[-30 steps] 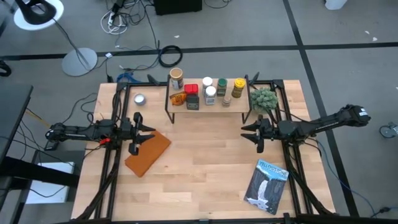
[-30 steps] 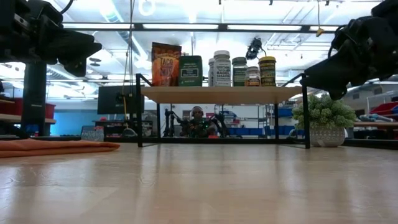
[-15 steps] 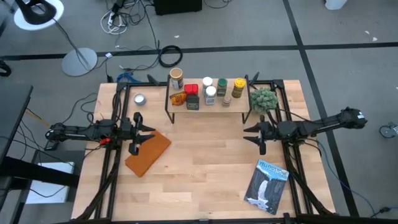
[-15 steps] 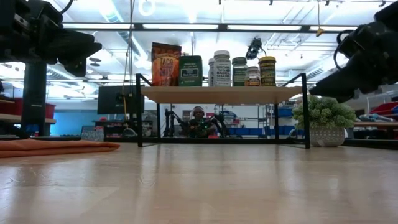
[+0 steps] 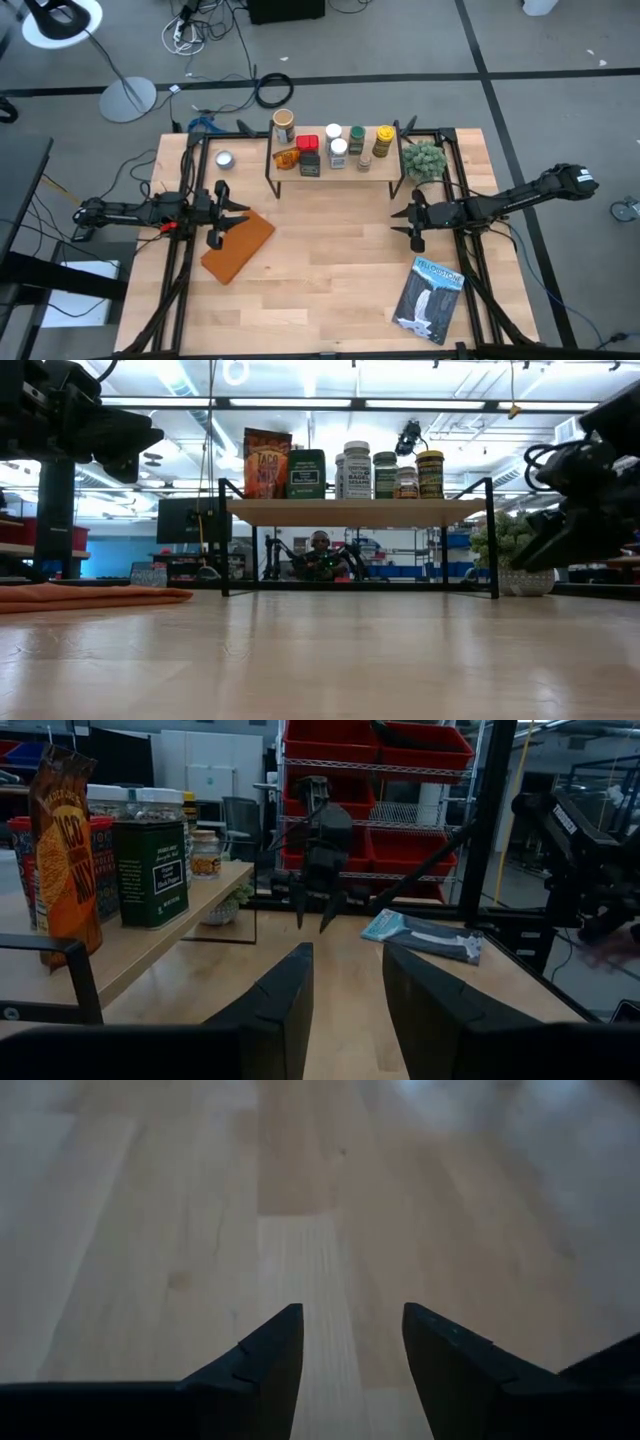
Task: Shelf spices
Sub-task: Return to Home Position
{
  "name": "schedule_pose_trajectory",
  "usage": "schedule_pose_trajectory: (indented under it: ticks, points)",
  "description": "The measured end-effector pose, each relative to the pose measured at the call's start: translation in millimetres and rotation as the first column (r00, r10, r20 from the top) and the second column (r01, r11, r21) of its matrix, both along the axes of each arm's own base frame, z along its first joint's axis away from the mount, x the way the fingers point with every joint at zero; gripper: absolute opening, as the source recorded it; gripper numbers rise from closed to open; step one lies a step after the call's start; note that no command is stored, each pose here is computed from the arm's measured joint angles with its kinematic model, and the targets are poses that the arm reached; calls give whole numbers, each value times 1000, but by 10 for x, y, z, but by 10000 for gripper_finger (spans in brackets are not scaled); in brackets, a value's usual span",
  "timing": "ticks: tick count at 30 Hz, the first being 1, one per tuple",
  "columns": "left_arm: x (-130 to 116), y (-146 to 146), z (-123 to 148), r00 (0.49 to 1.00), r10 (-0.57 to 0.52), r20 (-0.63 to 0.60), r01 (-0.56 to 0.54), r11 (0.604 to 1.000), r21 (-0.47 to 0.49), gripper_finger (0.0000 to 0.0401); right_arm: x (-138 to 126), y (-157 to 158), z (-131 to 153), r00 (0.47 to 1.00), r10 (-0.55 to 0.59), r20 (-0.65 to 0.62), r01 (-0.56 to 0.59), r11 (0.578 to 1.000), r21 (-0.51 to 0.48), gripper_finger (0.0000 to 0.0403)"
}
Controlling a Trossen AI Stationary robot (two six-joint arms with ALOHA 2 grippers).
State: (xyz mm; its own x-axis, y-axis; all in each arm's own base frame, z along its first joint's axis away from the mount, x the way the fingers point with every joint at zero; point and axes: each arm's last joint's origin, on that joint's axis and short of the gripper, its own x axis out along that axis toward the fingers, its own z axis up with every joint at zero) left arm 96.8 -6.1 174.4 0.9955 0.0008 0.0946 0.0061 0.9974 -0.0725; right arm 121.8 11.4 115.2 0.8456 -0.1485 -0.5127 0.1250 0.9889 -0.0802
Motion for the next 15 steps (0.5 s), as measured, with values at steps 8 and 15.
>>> schedule_pose_trajectory:
  ticks: [8, 15]
  points:
    - [0, 0, 1, 1000, 0, 0, 0, 1000, 0, 127, 40, 6, 19, 999, -2, 35, 2, 1000, 7, 172]
    - [0, 0, 1, 1000, 0, 0, 0, 1000, 0, 127, 42, 7, 22, 999, -2, 38, 2, 1000, 8, 173]
